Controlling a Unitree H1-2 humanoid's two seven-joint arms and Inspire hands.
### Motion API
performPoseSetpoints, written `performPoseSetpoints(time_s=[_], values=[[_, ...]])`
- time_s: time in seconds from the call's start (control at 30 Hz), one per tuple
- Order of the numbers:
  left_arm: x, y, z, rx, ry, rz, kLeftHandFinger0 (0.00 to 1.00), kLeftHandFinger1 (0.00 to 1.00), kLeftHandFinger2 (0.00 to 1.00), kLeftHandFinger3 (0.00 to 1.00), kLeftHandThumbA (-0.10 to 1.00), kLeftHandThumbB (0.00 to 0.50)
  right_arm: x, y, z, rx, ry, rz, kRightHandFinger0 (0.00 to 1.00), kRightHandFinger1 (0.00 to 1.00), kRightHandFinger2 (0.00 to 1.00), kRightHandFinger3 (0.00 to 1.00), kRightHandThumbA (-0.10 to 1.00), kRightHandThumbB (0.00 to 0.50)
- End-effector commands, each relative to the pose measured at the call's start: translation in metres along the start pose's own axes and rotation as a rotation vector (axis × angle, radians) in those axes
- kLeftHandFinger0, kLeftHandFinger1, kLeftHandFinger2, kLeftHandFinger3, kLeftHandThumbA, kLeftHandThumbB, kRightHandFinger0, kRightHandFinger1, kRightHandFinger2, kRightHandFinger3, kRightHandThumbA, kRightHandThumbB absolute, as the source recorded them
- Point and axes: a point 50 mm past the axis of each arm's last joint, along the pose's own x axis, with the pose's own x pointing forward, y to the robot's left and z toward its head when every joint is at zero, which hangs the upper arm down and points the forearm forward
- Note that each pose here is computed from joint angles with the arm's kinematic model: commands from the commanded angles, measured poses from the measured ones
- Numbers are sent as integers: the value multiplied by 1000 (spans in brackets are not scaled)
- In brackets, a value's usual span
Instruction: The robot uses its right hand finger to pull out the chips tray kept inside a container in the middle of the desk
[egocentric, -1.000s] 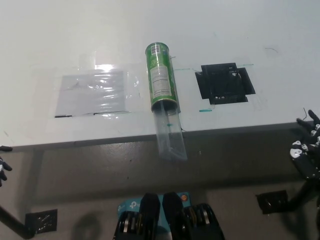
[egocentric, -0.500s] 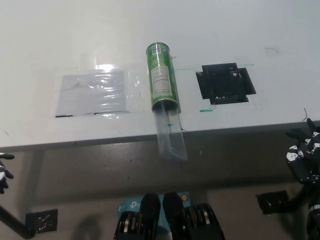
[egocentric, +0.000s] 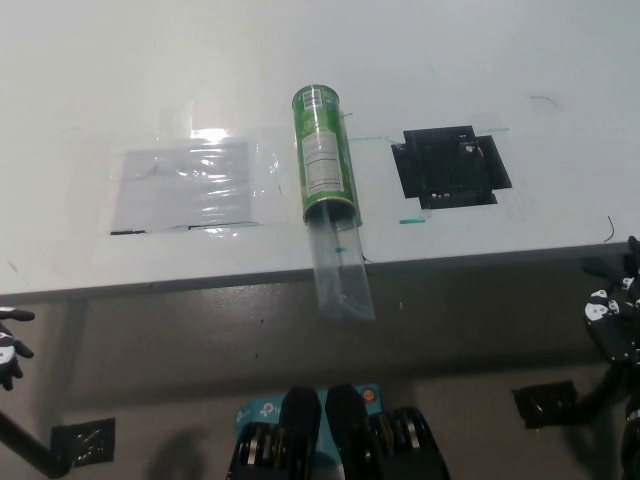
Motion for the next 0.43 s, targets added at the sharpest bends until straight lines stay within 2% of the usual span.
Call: performPoseSetpoints(time_s=[0.0,0.4], values=[[-2,5,7,13,-46,29,214,242,312,512,-3,0,5,-4,13,-1,-39,-18,0,37,630,1000,-100,180],[0,4,9,9,-52,29,194,226,310,512,-23,0,6,-5,16,10,-37,-22,0,39,641,1000,-100,170]])
